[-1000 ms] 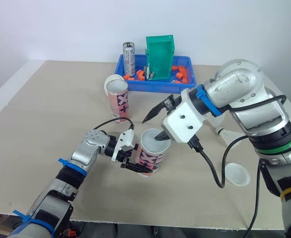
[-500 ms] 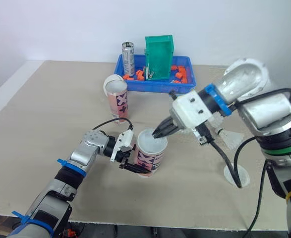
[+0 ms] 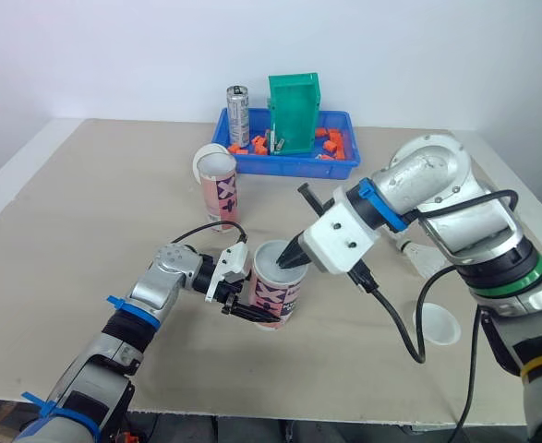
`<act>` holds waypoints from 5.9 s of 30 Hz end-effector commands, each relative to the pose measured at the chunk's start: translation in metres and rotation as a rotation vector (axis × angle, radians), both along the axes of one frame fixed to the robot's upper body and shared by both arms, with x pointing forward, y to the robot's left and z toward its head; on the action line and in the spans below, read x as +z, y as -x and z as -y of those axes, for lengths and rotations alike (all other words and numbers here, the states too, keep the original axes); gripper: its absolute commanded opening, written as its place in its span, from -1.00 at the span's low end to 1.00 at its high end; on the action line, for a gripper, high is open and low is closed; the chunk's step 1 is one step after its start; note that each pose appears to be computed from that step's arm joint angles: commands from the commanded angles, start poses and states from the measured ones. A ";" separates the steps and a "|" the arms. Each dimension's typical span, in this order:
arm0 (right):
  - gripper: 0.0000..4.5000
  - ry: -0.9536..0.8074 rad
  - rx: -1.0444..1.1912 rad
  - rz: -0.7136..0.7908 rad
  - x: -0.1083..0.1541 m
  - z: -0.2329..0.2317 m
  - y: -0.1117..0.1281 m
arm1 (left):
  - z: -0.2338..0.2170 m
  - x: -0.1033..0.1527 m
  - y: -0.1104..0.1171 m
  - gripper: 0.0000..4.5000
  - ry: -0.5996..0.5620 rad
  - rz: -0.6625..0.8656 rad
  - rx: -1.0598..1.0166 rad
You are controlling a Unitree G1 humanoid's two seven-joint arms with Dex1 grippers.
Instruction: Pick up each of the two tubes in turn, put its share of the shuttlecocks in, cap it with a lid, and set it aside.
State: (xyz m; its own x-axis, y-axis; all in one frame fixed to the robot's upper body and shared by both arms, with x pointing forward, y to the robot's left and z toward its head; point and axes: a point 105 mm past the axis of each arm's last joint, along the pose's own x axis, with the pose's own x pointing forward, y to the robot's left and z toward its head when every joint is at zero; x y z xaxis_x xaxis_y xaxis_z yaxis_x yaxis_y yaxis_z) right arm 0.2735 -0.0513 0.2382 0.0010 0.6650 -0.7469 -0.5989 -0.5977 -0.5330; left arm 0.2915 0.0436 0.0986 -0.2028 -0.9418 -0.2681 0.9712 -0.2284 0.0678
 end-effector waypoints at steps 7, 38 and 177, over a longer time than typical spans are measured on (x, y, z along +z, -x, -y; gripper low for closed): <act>-0.46 -0.335 -0.298 -0.217 0.051 0.039 -0.006 | -0.006 -0.021 0.005 0.29 -0.089 -0.028 -0.009; 0.85 -0.539 -0.702 -0.489 -0.078 0.062 0.031 | -0.096 0.085 0.017 0.97 0.131 0.042 0.171; -0.06 -1.248 -1.896 0.139 -0.035 0.387 -0.035 | 0.010 0.100 -0.030 1.00 0.417 0.167 0.345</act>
